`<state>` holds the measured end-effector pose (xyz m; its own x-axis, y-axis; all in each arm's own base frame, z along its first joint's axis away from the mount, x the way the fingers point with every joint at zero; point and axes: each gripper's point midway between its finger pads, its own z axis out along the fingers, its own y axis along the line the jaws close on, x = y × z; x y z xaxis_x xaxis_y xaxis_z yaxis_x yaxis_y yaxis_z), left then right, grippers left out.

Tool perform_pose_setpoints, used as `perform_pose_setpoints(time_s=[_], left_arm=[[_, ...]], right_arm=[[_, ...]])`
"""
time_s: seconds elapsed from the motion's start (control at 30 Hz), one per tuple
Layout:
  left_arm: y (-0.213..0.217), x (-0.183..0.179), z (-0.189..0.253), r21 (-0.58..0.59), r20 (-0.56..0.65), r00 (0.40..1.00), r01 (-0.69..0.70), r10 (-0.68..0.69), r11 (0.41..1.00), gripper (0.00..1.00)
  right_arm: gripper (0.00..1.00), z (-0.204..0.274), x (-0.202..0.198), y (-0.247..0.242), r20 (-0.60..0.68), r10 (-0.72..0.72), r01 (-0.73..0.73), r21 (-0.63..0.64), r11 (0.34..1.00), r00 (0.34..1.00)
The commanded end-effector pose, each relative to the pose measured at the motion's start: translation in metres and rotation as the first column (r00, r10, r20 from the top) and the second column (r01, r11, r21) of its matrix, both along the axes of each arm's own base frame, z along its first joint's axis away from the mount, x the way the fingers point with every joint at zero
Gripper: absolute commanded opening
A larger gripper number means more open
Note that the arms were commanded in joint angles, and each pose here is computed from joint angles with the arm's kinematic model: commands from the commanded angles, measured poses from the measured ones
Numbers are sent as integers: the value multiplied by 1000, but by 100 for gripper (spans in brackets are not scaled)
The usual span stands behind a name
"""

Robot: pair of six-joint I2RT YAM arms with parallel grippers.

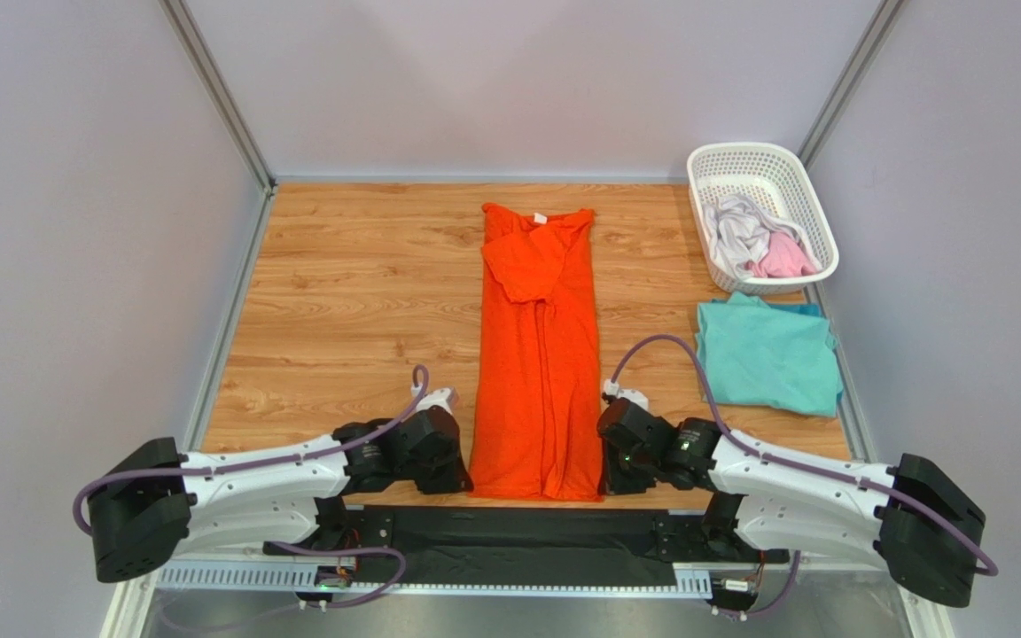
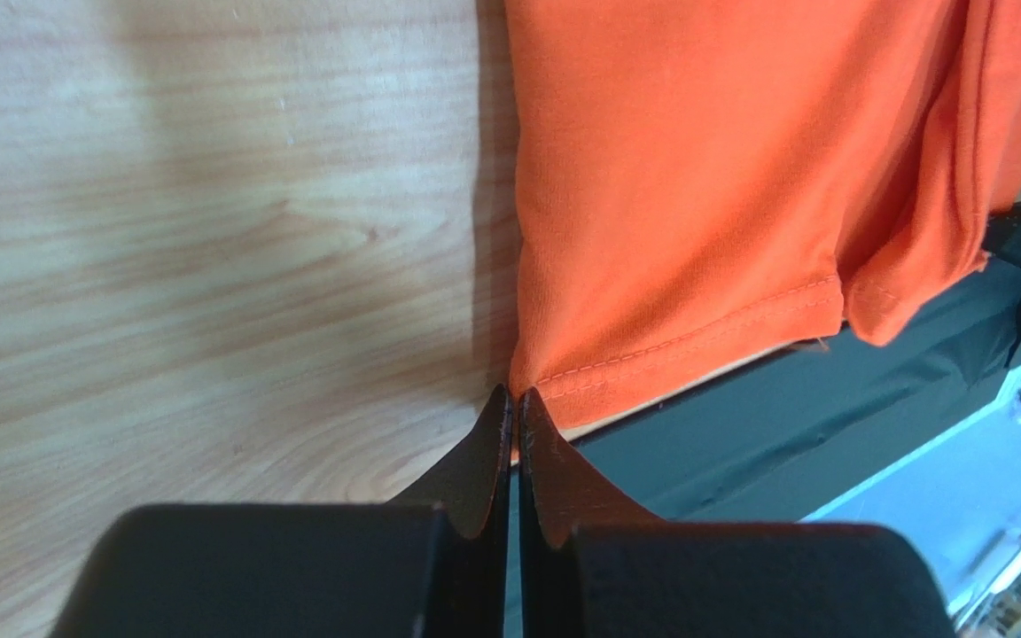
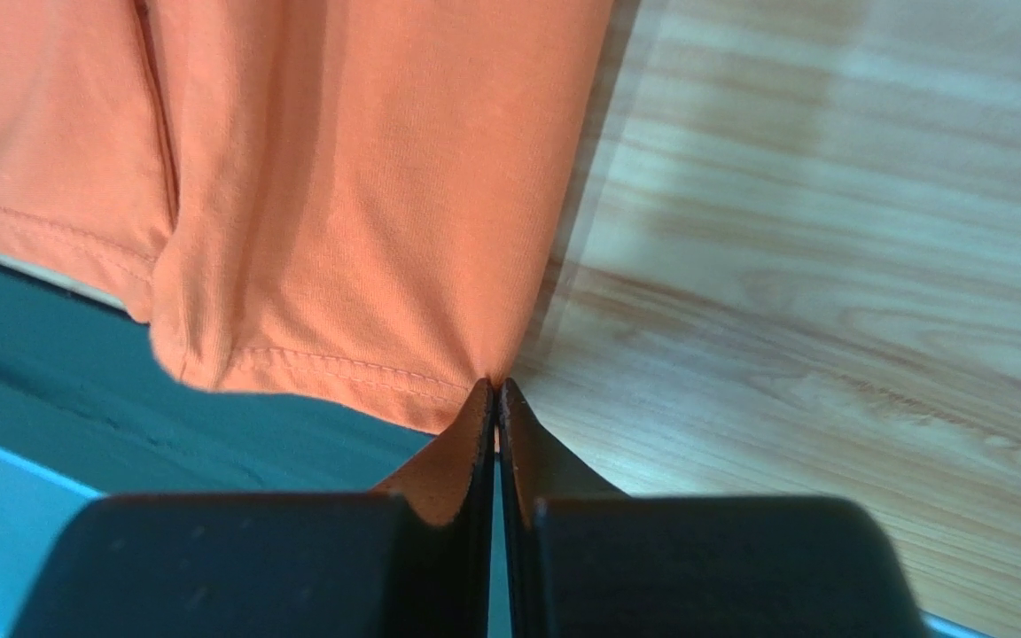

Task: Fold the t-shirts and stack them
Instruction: Fold the tshirt

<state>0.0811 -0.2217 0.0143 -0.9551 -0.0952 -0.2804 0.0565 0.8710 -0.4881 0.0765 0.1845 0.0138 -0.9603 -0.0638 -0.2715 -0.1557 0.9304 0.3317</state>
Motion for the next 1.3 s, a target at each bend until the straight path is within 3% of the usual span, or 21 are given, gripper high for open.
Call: perform_pose_setpoints(time_s=[0.0,0.23,0.33,0.67,0.83,1.03,1.27], left_arm=[[13,-18,-7,38,-38,998,48,-47,998,0],[-7,-14,27,-73,21,995,95,-94,993,0],[-16,-7,50,-119,75,993,104,-96,987,0],[-19,37,96,-92,262,965,19,6,996,0],[-22,67,107,-45,273,961,-21,32,999,0],[-28,115,126,-1,309,950,-48,46,999,0],[-34,159,134,11,318,946,-79,72,997,0]], right_arm=[[0,2,-15,5,-36,43,-42,39,998,998],[0,28,-6,24,37,79,-82,77,994,996],[0,41,10,20,120,64,-69,39,997,991],[0,100,66,27,340,21,-33,31,999,940],[0,117,101,25,438,-39,37,13,999,898],[0,132,144,32,470,-96,52,105,993,877],[0,145,192,32,493,-129,78,124,989,860]])
